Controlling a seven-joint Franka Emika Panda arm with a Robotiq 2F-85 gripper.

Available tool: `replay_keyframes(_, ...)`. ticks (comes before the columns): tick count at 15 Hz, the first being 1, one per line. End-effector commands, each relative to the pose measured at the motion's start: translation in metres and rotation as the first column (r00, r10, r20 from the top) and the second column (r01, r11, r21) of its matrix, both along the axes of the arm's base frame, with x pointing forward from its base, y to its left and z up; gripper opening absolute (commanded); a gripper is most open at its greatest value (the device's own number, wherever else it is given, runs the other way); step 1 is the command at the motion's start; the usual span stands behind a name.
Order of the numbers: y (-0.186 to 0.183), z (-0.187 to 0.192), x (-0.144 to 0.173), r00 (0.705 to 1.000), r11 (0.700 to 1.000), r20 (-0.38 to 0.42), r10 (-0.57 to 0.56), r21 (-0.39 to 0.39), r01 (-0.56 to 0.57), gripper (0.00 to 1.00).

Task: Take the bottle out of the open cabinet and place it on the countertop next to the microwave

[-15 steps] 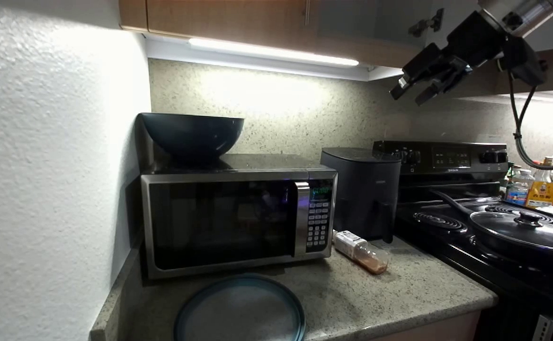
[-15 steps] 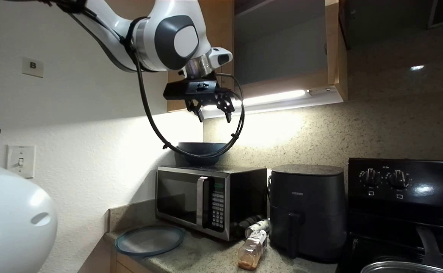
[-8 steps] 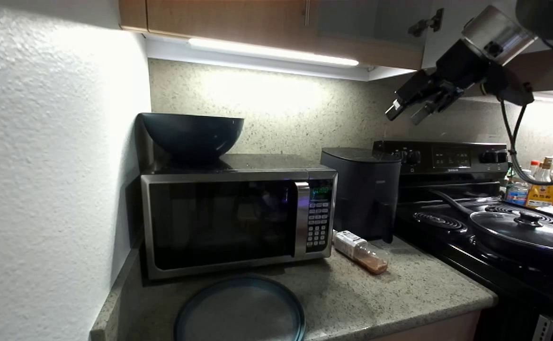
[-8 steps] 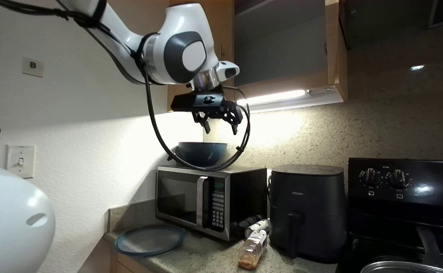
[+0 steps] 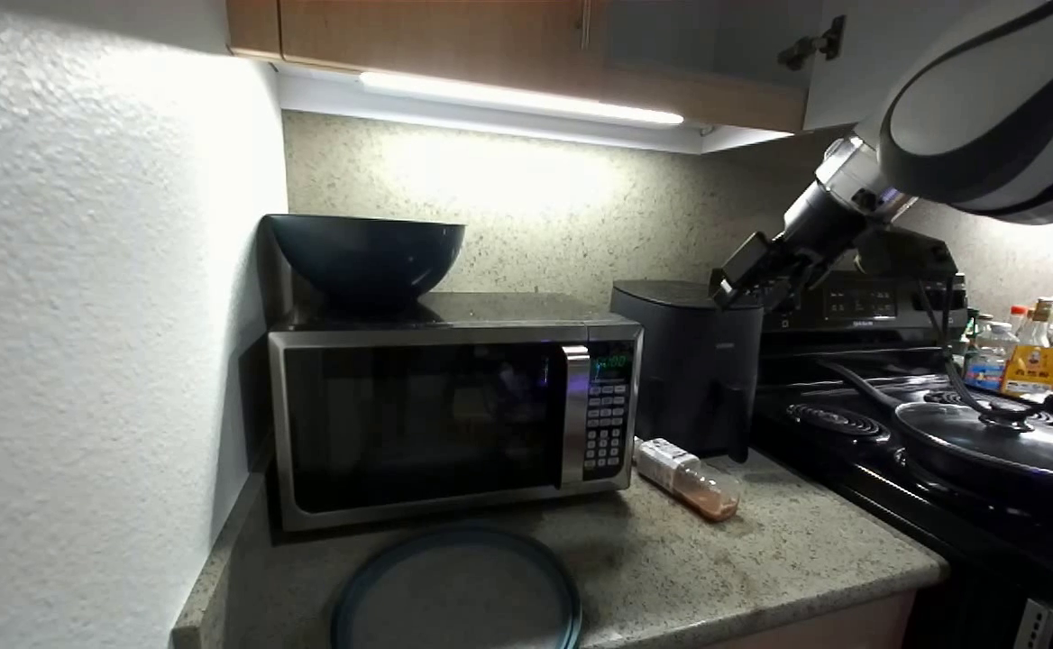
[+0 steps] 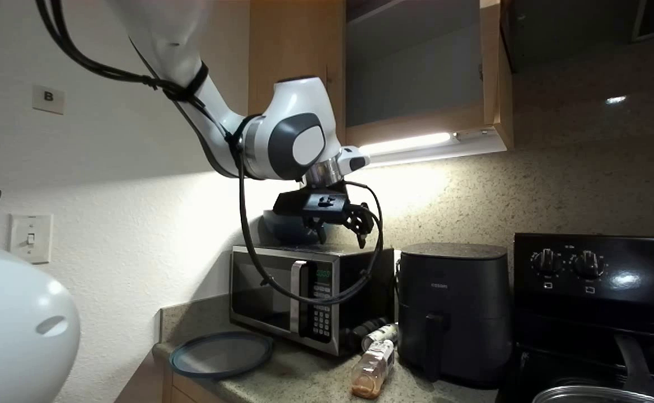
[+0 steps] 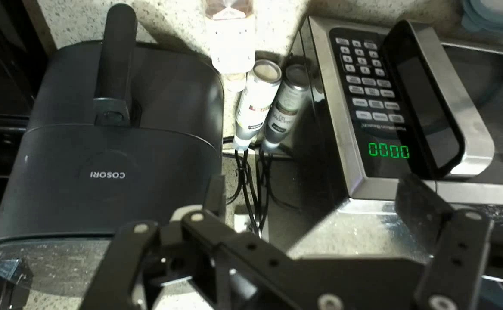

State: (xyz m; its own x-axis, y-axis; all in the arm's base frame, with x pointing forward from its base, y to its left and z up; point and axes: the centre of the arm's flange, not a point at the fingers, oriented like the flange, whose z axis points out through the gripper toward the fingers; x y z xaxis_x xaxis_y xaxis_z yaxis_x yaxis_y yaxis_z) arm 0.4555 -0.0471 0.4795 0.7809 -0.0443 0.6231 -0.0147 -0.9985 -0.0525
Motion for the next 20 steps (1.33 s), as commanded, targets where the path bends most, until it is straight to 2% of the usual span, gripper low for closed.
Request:
replay_keyframes(1, -0.001, -0.006, 0.002, 1.000, 1.000, -0.013, -0.003, -0.003, 0.003, 1.00)
replay_keyframes(6, -0.002, -0.009, 0.004, 1.000, 1.000, -0.020, -0.007, -0.008, 0.007, 1.00)
replay_keyframes(9, -0.007, -0.036, 0.019, 0.999, 1.000, -0.048, -0.023, 0.003, 0.023, 1.00)
replay_keyframes(15, -0.024, -0.099, 0.051, 0.987, 0.998, -0.153, -0.056, 0.030, 0.062, 1.00)
replay_keyframes(20, -0.040, -0.135, 0.080, 0.972, 0.993, -0.222, -0.074, 0.070, 0.092, 1.00)
